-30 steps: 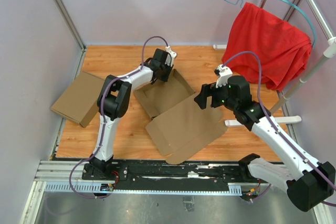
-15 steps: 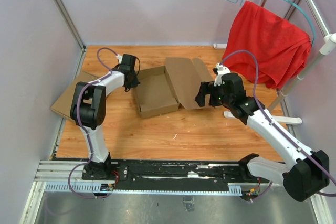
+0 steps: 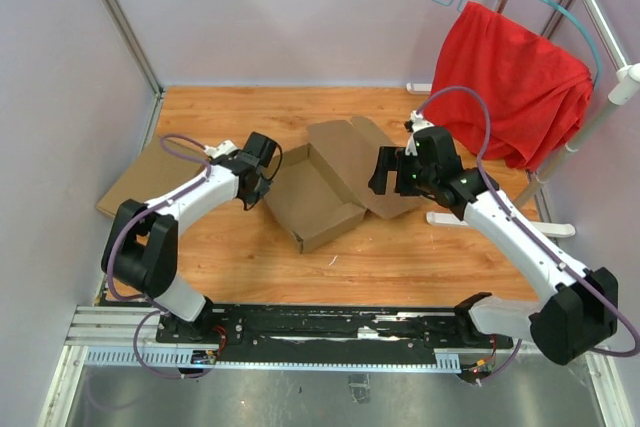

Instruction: Fold the paper box

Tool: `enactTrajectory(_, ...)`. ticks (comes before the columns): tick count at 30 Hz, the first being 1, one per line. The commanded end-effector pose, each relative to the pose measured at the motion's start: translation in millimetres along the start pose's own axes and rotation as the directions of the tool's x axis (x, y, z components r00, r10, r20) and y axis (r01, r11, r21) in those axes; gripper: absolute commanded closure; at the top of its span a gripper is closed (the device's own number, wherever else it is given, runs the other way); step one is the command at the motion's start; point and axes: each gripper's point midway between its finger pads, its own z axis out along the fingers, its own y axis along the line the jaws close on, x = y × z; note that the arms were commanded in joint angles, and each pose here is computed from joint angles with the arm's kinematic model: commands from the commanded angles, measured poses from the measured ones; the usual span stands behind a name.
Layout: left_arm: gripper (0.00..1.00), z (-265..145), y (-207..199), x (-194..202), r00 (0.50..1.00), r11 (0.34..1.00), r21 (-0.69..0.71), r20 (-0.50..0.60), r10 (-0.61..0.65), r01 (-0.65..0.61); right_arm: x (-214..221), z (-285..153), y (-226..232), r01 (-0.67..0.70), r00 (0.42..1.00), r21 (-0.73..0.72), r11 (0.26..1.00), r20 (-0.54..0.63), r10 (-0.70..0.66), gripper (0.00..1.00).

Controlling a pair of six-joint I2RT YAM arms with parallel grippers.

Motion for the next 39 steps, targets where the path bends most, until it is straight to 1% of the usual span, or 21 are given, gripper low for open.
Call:
enactTrajectory(1,0.89,-23.9,13.7,-47.7,0.966,0.973,-0.122,0.196,-0.170,0.196,18.5,13.0,-1.2,-0.083,0.990,0.023,0.996,-0.113,0.085,0.02)
enactTrajectory(3,0.89,-28.8,15.7,-45.8,0.967,0.966,-0.170,0.202,-0.157,0.193,27.4,25.2,0.7,-0.141,0.978,0.053,0.989,-0.146,0.148,0.02)
enactTrajectory(5,0.89,-32.0,11.1,-35.1,0.967,0.969,-0.170,0.215,-0.139,0.177,32.3,31.5,-0.8,-0.192,0.964,0.117,0.974,-0.162,0.209,0.02)
enactTrajectory(8,0.89,-25.2,7.7,-8.4,0.970,0.972,-0.152,0.190,-0.150,0.180,32.1,33.5,11.1,-0.230,0.958,0.142,0.963,-0.139,0.250,0.02)
enactTrajectory(12,0.87,-18.3,9.9,8.3,0.966,0.965,-0.154,0.179,-0.186,0.214,35.5,34.4,28.7,-0.237,0.960,0.120,0.964,-0.127,0.251,0.02)
enactTrajectory(17,0.85,-25.1,18.4,23.8,0.954,0.958,-0.110,0.176,-0.244,0.266,38.0,46.9,31.6,-0.251,0.952,0.123,0.960,-0.146,0.268,0.02)
enactTrajectory(20,0.85,-36.6,26.7,31.1,0.926,0.940,-0.038,0.194,-0.325,0.338,46.1,54.1,34.7,-0.257,0.938,0.149,0.955,-0.198,0.284,0.02)
enactTrajectory(23,0.87,-40.8,28.0,30.0,0.902,0.923,0.036,0.201,-0.382,0.383,60.7,54.0,37.7,-0.218,0.934,0.185,0.958,-0.245,0.260,0.02)
enactTrajectory(26,0.88,-39.9,33.3,27.5,0.894,0.919,0.003,0.230,-0.384,0.394,77.5,50.0,46.1,-0.176,0.937,0.194,0.965,-0.267,0.225,0.00)
enactTrajectory(29,0.88,-38.0,31.5,30.1,0.904,0.926,-0.035,0.231,-0.358,0.376,94.8,51.6,44.5,-0.181,0.928,0.216,0.960,-0.286,0.239,0.02)
enactTrajectory(33,0.88,-36.3,26.1,39.1,0.910,0.931,-0.022,0.219,-0.351,0.365,112.2,59.1,45.3,-0.191,0.908,0.212,0.958,-0.333,0.255,0.09)
enactTrajectory(37,0.88,-35.1,21.7,44.3,0.914,0.935,-0.002,0.212,-0.347,0.355,124.7,72.5,54.5,-0.180,0.901,0.157,0.971,-0.370,0.226,0.28)
enactTrajectory(39,0.88,-35.5,20.3,45.6,0.914,0.937,0.005,0.215,-0.343,0.350,130.8,81.9,54.6,-0.173,0.899,0.145,0.974,-0.381,0.216,0.41)
